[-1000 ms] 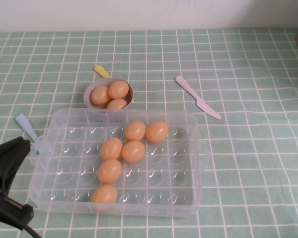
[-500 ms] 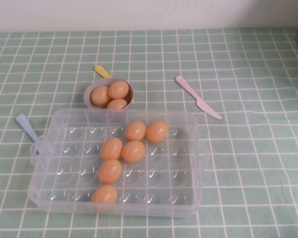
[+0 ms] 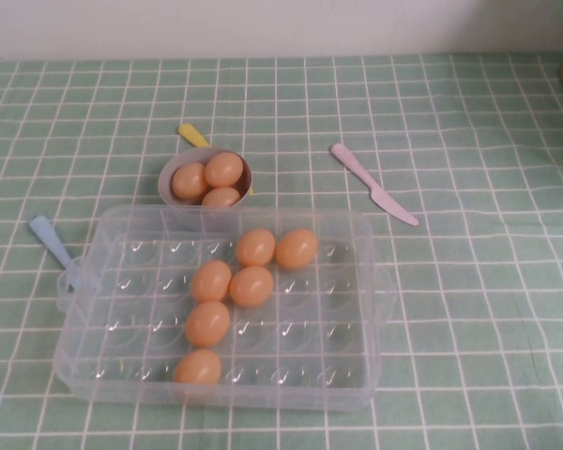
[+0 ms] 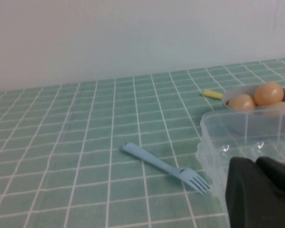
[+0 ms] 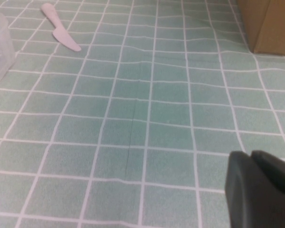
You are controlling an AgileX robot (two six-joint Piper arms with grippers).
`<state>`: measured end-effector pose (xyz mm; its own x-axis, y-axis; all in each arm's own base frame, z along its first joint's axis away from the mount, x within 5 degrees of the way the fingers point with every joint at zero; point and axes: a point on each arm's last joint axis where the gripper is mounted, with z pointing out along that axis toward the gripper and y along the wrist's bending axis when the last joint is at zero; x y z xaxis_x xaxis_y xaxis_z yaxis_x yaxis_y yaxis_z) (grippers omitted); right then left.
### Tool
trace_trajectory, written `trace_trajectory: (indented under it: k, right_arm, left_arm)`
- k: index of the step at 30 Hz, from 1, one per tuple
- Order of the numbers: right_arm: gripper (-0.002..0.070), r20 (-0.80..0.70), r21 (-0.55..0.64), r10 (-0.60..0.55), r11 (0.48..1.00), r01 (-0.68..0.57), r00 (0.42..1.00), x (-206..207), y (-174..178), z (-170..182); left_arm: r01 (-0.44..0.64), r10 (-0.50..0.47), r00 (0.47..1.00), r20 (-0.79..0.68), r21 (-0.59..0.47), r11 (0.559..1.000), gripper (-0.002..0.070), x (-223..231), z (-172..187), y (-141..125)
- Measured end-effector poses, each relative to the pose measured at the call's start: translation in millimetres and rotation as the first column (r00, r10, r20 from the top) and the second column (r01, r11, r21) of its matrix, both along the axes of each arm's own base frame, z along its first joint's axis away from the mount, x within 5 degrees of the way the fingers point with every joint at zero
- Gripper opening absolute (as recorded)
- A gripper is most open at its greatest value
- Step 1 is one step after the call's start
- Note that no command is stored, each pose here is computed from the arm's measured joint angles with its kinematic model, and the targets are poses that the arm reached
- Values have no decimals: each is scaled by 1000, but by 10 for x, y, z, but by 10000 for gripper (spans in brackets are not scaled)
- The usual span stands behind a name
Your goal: Take an egg out of the egg box
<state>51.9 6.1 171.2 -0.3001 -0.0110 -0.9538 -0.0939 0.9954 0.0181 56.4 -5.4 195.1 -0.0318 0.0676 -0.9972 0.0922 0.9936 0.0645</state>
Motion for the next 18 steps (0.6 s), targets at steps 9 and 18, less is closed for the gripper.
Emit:
trace_trajectory:
  k: [9,18]
  right_arm:
    - [-17,0,0,0,1000,0,1000,0,0,0]
    - [-17,0,0,0,1000,0,1000,0,0,0]
  left_arm:
    - [14,-6,976,-220,38,999,-3,-31,-201,-4]
    - [17,-6,967,-255,43,999,-3,-40,-233,-3]
